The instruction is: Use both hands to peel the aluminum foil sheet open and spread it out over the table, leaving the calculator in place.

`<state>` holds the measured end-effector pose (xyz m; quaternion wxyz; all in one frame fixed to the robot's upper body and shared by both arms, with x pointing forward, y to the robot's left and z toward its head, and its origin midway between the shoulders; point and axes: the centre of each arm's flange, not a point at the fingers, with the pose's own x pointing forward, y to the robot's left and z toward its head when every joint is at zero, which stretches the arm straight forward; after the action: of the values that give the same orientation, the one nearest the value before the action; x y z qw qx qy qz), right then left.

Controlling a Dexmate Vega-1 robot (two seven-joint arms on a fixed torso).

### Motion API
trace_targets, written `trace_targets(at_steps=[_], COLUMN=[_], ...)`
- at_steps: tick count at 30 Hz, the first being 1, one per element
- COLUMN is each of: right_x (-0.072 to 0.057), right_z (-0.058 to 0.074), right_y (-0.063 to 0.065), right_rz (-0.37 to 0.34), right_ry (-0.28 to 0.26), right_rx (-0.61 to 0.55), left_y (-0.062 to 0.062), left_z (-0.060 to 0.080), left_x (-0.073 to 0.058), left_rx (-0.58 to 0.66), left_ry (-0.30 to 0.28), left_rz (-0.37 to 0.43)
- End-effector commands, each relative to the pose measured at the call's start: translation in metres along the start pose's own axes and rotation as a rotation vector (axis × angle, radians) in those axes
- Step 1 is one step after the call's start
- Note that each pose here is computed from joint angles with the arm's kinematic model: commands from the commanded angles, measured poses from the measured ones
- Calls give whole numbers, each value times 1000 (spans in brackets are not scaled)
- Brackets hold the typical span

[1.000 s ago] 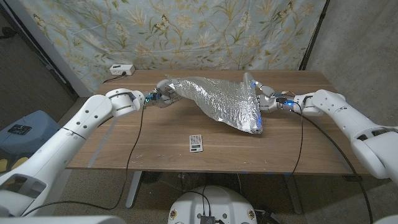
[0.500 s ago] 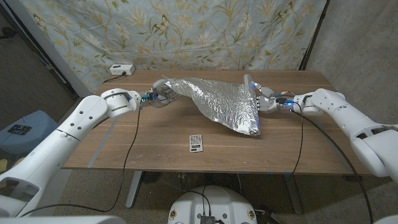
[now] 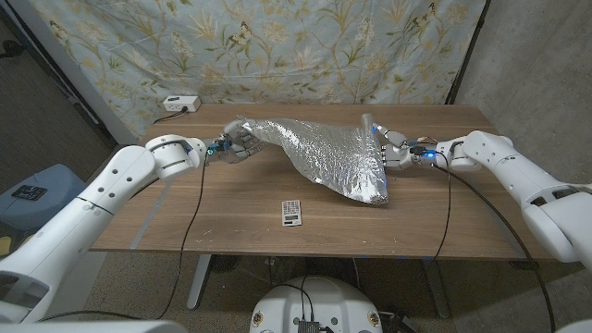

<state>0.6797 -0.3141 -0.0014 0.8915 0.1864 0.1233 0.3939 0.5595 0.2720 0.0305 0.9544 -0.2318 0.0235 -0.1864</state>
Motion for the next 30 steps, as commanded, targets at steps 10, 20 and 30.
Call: trace_targets(at_steps=[10, 20, 30], right_x=[6, 5, 6], right_z=[-3, -2, -2], right_y=[1, 3, 7], right_rz=[-16, -18, -19], right_ry=[41, 33, 26], right_rx=[2, -3, -9], left_y=[11, 15, 22], left_z=[-5, -1, 9], left_x=[-12, -15, -20], left_rx=[-23, -8, 45], left_ry=[1, 11, 14], left_rz=[30, 22, 25])
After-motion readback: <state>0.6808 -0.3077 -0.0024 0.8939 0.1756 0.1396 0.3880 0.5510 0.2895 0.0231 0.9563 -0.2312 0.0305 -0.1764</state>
